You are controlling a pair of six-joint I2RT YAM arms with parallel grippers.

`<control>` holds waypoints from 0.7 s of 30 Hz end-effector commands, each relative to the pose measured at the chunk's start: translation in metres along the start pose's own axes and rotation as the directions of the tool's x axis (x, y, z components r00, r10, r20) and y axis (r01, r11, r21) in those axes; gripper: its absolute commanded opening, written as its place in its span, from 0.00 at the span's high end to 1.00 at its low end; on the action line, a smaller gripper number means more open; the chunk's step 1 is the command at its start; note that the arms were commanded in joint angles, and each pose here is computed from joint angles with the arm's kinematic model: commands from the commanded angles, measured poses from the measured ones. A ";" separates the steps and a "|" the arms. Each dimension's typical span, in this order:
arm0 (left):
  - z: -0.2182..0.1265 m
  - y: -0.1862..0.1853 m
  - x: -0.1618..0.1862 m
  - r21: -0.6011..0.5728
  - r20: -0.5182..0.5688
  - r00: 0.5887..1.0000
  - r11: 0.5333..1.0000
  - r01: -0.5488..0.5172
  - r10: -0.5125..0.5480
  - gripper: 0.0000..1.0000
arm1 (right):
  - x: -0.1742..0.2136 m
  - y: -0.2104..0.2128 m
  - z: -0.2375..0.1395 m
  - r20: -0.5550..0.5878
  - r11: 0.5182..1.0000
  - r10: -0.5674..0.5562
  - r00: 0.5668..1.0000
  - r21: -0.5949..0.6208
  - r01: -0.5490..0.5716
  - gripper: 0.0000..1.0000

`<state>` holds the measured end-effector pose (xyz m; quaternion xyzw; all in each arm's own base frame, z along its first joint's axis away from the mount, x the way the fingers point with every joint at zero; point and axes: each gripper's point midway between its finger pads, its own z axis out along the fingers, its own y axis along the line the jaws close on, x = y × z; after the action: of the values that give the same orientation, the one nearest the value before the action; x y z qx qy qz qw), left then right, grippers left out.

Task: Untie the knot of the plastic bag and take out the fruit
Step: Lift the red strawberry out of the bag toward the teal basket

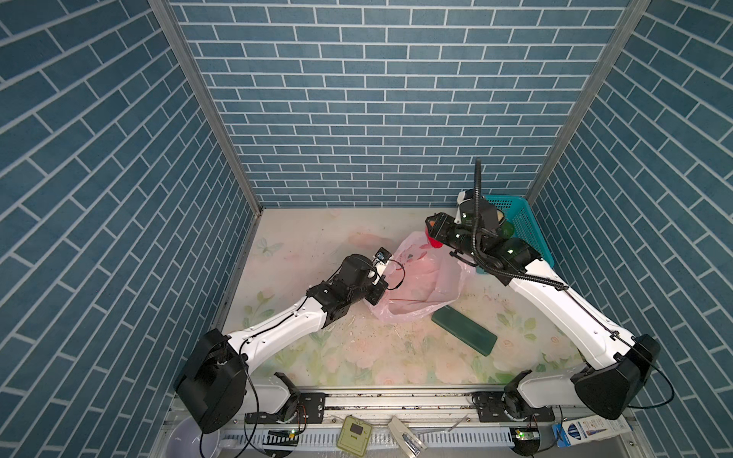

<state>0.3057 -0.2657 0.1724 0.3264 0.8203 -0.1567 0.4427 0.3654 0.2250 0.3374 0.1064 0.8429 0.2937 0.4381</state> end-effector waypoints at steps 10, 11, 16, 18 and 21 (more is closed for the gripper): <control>0.000 -0.003 -0.009 0.019 0.020 1.000 1.000 0.003 -0.003 1.00 | -0.088 -0.127 0.003 0.170 0.976 0.053 0.984 0.201 -0.087 0.50; 0.000 -0.003 -0.010 0.020 0.021 1.000 1.000 0.003 -0.003 1.00 | -0.091 -0.143 0.009 0.175 0.969 0.058 0.983 0.225 -0.097 0.50; -0.001 -0.004 -0.012 0.024 0.022 1.000 1.000 0.001 -0.002 1.00 | -0.100 -0.218 0.032 0.168 0.926 0.040 0.985 0.364 -0.099 0.50; -0.001 -0.004 -0.012 0.024 0.021 1.000 1.000 0.003 -0.003 1.00 | -0.102 -0.241 0.039 0.158 0.910 0.030 0.987 0.405 -0.093 0.50; -0.003 -0.003 -0.010 0.022 0.020 1.000 1.000 0.009 -0.009 1.00 | -0.099 -0.274 0.049 0.126 0.881 0.030 0.992 0.465 -0.086 0.49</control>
<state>0.3041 -0.2687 0.1742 0.3294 0.8179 -0.1659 0.4416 0.4803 -0.0080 0.2351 0.2731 0.8489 0.1126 0.4383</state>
